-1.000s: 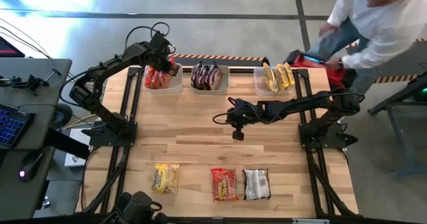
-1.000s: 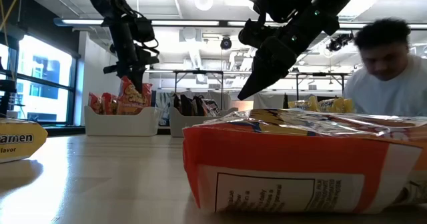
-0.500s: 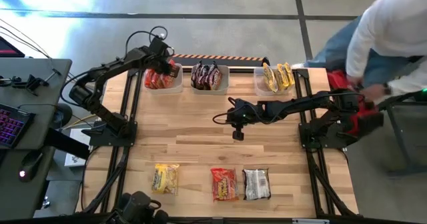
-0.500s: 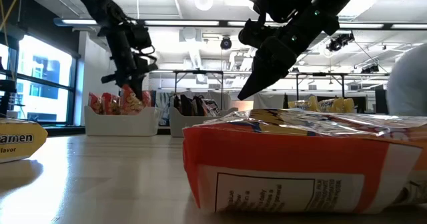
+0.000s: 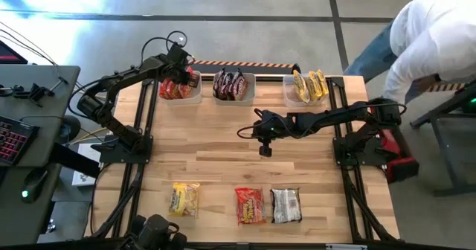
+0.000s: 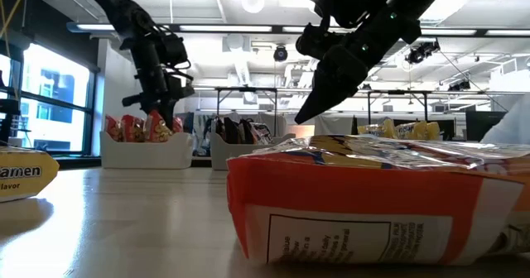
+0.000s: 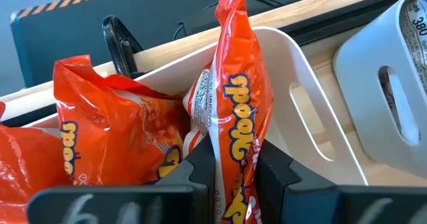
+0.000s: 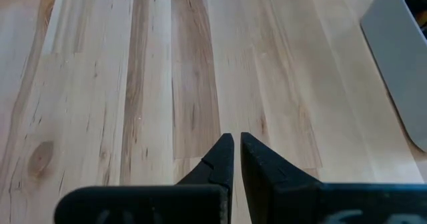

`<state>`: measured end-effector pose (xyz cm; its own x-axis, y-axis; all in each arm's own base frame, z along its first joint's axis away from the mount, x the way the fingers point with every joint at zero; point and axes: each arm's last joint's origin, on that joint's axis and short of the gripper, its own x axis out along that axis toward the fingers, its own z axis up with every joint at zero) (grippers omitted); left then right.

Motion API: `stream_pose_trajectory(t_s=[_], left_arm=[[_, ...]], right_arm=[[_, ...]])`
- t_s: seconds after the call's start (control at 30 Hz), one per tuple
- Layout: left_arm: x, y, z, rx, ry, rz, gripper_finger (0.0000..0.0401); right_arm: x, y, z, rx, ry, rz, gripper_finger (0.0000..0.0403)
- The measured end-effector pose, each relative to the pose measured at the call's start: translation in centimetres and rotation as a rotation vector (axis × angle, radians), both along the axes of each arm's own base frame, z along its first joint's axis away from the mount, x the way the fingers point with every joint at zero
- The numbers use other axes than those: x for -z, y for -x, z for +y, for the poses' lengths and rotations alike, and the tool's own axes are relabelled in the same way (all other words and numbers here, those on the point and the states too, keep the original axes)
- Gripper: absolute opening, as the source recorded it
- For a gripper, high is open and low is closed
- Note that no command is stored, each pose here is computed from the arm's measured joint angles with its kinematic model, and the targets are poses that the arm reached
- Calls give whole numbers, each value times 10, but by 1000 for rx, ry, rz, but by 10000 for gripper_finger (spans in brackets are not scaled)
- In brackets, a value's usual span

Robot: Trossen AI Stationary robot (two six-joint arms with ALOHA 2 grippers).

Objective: Sort Maruchan noodles
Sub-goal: Put the orange noodle pack into the white bin

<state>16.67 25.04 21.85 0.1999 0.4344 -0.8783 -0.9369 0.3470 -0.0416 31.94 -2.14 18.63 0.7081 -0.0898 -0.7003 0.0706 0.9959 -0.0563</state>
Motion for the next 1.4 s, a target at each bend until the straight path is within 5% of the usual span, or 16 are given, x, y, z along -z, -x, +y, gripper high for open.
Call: stream_pose_trajectory(t_s=[0.53, 1.1, 1.4], left_arm=[[2, 3, -2, -6, -11, 93, 58], [3, 6, -4, 44, -10, 180, 126], [-6, 9, -8, 68, -39, 180, 131]], right_arm=[[0, 0, 0, 5, -5, -1, 11], [0, 0, 0, 5, -5, -1, 11], [0, 0, 0, 5, -5, -1, 11]])
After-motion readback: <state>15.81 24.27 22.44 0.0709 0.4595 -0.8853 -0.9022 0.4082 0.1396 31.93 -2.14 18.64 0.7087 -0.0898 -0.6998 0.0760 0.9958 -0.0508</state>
